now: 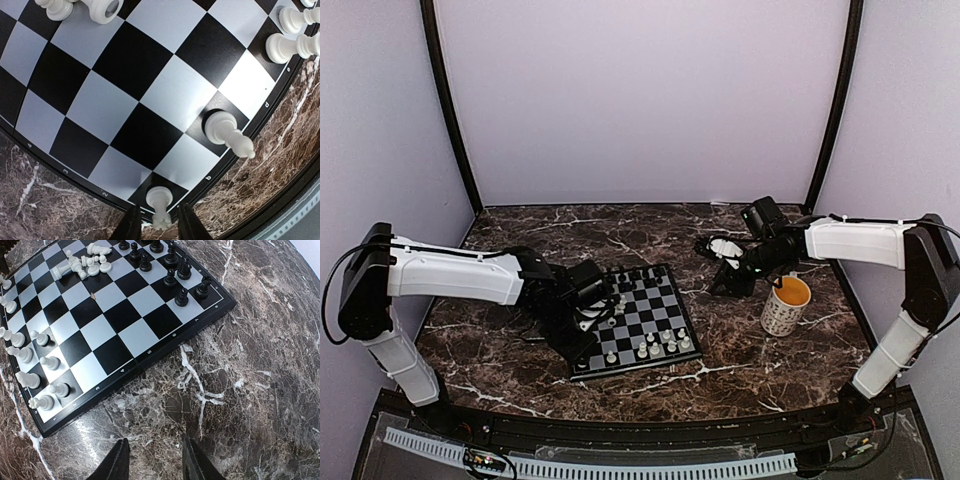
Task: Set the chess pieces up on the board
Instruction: Place the rook at a1, then pick up the knight from the chessboard.
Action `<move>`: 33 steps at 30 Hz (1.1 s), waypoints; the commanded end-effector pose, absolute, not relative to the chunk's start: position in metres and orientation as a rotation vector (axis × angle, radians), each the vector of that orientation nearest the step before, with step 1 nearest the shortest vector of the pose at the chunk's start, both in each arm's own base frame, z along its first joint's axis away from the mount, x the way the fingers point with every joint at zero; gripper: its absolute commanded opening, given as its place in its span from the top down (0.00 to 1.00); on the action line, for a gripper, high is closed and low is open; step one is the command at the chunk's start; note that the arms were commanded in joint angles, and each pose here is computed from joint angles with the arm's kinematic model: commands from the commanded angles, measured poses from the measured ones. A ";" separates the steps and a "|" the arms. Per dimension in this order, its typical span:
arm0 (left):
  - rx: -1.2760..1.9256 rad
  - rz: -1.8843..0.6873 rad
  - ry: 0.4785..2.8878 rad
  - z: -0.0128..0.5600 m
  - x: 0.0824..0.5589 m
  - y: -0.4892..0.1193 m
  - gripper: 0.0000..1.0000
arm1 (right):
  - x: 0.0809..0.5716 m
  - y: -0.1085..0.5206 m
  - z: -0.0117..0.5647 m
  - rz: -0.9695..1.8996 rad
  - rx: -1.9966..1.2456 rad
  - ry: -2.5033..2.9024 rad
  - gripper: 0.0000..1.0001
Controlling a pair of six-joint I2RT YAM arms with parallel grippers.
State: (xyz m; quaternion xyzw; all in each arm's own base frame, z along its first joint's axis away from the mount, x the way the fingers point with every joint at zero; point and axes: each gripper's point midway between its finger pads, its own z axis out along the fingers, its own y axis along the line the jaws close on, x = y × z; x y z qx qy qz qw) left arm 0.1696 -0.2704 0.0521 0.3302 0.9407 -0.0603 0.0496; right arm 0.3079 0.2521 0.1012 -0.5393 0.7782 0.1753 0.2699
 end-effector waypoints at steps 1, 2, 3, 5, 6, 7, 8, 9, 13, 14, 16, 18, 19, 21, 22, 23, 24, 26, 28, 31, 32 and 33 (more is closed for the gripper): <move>1.013 -0.157 2.850 0.059 0.169 -0.266 0.71 | 0.308 0.255 0.100 0.469 -1.471 2.086 0.63; 1.013 -0.163 2.842 0.064 0.170 -0.267 0.68 | 0.307 0.255 0.100 0.470 -1.471 2.087 0.62; 1.006 -0.163 2.807 0.075 0.176 -0.269 0.67 | 0.308 0.255 0.100 0.471 -1.469 2.086 0.63; 0.991 -0.151 2.735 0.096 0.187 -0.272 0.63 | 0.307 0.256 0.100 0.475 -1.471 2.087 0.62; 0.975 -0.128 2.700 0.104 0.194 -0.272 0.59 | 0.307 0.256 0.099 0.476 -1.471 2.089 0.62; 0.956 -0.142 2.657 0.118 0.202 -0.276 0.58 | 0.307 0.256 0.099 0.478 -1.473 2.089 0.62; 0.936 -0.141 2.624 0.125 0.209 -0.278 0.56 | 0.307 0.256 0.099 0.478 -1.473 2.090 0.63; 0.919 -0.150 2.606 0.131 0.218 -0.280 0.56 | 0.307 0.256 0.098 0.480 -1.475 2.091 0.62; 0.800 -0.185 2.608 0.132 0.254 -0.290 0.63 | 0.307 0.255 0.100 0.469 -1.471 2.088 0.62; 0.751 -0.188 2.627 0.128 0.266 -0.290 0.64 | 0.307 0.255 0.100 0.467 -1.471 2.087 0.62; 0.701 -0.228 2.656 0.124 0.280 -0.294 0.66 | 0.307 0.254 0.102 0.462 -1.469 2.084 0.62; 0.696 -0.259 2.668 0.120 0.290 -0.299 0.67 | 0.308 0.254 0.102 0.457 -1.466 2.083 0.62; 0.708 -0.246 2.683 0.113 0.292 -0.299 0.67 | 0.308 0.253 0.102 0.453 -1.466 2.085 0.62; 0.724 -0.240 2.695 0.107 0.299 -0.301 0.66 | 0.308 0.252 0.100 0.444 -1.467 2.087 0.62; 0.719 -0.250 2.698 0.107 0.304 -0.301 0.66 | 0.308 0.251 0.100 0.440 -1.468 2.087 0.62; 0.725 -0.238 2.721 0.099 0.306 -0.299 0.66 | 0.308 0.252 0.100 0.438 -1.469 2.087 0.63; 0.727 -0.244 2.724 0.098 0.309 -0.300 0.66 | 0.309 0.251 0.100 0.435 -1.468 2.087 0.63; 0.741 -0.227 2.740 0.091 0.313 -0.300 0.65 | 0.309 0.251 0.100 0.431 -1.469 2.087 0.63; 0.748 -0.216 2.749 0.085 0.316 -0.300 0.63 | 0.309 0.250 0.099 0.428 -1.469 2.089 0.62; 0.756 -0.196 2.764 0.077 0.321 -0.300 0.63 | 0.308 0.250 0.099 0.428 -1.472 2.087 0.62; 0.757 -0.181 2.770 0.075 0.321 -0.299 0.63 | 0.308 0.250 0.098 0.428 -1.472 2.088 0.62; 0.761 -0.173 2.774 0.072 0.323 -0.298 0.63 | 0.308 0.250 0.098 0.429 -1.472 2.089 0.62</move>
